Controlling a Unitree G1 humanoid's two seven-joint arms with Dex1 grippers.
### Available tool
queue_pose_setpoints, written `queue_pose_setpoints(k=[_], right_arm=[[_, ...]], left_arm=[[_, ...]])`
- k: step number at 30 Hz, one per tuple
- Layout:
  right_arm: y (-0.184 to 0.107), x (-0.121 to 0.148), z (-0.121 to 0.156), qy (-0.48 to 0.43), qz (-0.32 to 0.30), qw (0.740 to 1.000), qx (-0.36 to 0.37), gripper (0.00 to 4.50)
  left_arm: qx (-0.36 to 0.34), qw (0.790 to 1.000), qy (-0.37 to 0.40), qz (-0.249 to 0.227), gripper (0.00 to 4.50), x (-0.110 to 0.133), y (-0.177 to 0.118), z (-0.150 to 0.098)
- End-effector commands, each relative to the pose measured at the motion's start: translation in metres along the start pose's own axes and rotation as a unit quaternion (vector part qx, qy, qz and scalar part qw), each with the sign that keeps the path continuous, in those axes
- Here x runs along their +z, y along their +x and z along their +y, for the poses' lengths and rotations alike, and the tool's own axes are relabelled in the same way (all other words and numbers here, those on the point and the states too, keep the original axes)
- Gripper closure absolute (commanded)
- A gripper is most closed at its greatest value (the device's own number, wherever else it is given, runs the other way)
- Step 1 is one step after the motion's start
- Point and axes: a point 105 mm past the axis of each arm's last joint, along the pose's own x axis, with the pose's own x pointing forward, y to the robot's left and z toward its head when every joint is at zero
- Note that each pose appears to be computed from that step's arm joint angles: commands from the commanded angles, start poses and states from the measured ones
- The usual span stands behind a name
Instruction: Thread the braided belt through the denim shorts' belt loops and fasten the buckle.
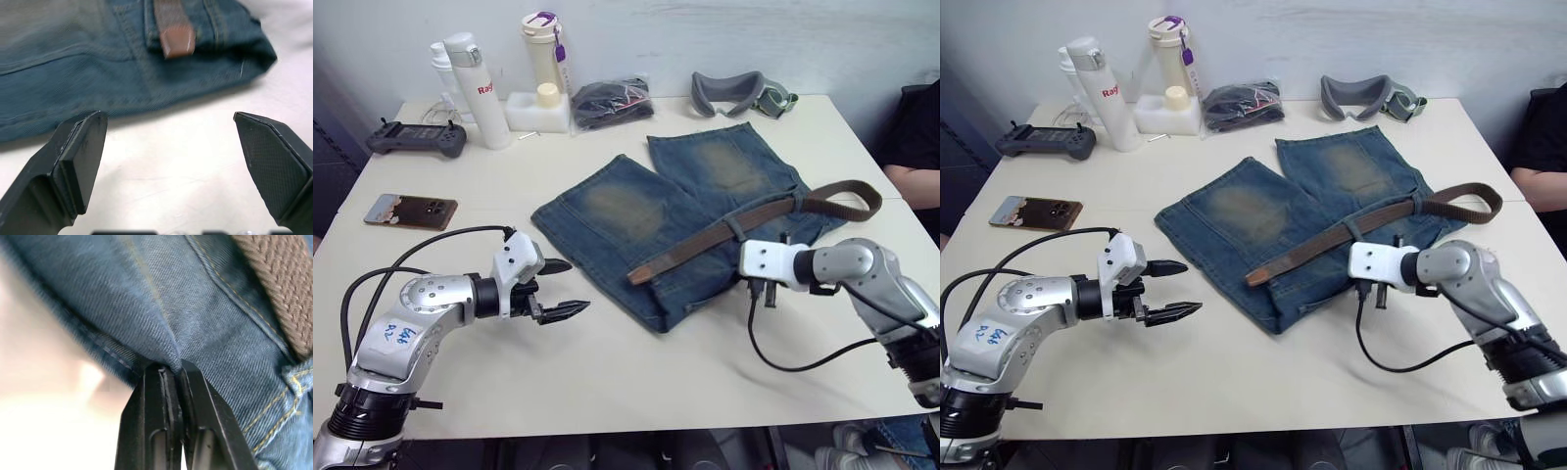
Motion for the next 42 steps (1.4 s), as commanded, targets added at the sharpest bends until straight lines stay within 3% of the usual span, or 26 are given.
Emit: queue_pose_setpoints(k=[1, 7, 10, 14, 17, 20, 21, 23, 24, 28, 32, 42], right_arm=[[-0.018, -0.028, -0.020, -0.010, 0.048, 0.998, -0.034, 4.45], [-0.024, -0.021, -0.038, 0.016, 0.013, 0.997, -0.071, 4.45], [-0.041, -0.012, -0.044, 0.045, -0.012, 0.997, -0.062, 3.42], [-0.075, -0.006, -0.065, 0.082, -0.015, 0.993, -0.078, 1.37], [-0.088, 0.017, -0.077, 0.131, -0.076, 0.985, -0.088, 0.04], [-0.081, 0.058, -0.081, 0.206, -0.208, 0.952, -0.093, 0.04], [-0.071, 0.070, -0.070, 0.243, -0.246, 0.936, -0.071, 0.04], [-0.060, 0.080, -0.052, 0.302, -0.277, 0.911, -0.035, 0.04], [-0.051, 0.082, -0.040, 0.363, -0.289, 0.886, -0.005, 0.04], [-0.033, 0.083, -0.011, 0.488, -0.277, 0.826, 0.049, 0.04], [-0.015, 0.070, -0.001, 0.596, -0.252, 0.761, 0.046, 0.04], [0.000, 0.052, 0.004, 0.653, -0.203, 0.728, 0.044, 0.04]], left_arm=[[-0.001, 1.000, 0.026, -0.012, 0.00, 0.010, 0.001, -0.004], [-0.003, 0.999, 0.030, -0.012, 0.00, 0.010, 0.004, -0.005], [-0.012, 0.999, 0.027, -0.016, 0.00, 0.012, 0.006, -0.007], [-0.023, 0.999, 0.028, -0.012, 0.00, 0.019, 0.008, -0.006], [-0.021, 0.999, 0.026, -0.028, 0.00, 0.030, 0.010, -0.001], [-0.018, 0.998, 0.019, -0.049, 0.00, 0.041, 0.011, 0.001], [-0.018, 0.998, 0.017, -0.056, 0.00, 0.045, 0.011, 0.000], [-0.019, 0.998, 0.015, -0.061, 0.00, 0.049, 0.011, -0.003], [-0.021, 0.998, 0.016, -0.062, 0.00, 0.050, 0.012, -0.005], [-0.021, 0.998, 0.014, -0.063, 0.00, 0.051, 0.013, -0.009], [-0.016, 0.998, 0.009, -0.062, 0.00, 0.050, 0.015, -0.011], [-0.002, 0.999, 0.000, -0.038, 0.00, 0.042, 0.013, -0.011]])
